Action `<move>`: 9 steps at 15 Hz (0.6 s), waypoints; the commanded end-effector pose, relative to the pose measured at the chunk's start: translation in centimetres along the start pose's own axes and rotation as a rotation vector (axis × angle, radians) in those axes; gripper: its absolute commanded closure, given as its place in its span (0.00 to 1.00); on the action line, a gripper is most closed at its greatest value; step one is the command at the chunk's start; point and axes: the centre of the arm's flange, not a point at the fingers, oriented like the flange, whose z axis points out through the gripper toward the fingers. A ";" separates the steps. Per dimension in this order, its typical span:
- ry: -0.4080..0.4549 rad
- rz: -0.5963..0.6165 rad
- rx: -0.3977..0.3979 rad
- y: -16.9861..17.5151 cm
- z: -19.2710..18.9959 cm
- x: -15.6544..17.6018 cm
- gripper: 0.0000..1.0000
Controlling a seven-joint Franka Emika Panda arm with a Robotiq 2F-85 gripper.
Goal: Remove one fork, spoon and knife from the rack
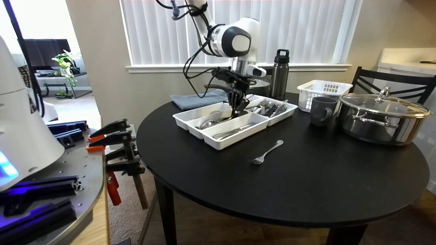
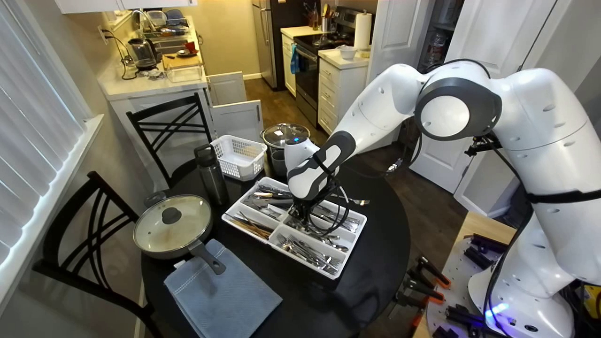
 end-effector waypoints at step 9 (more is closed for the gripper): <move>0.042 -0.075 -0.083 -0.8 -11.8 -5.6 0.98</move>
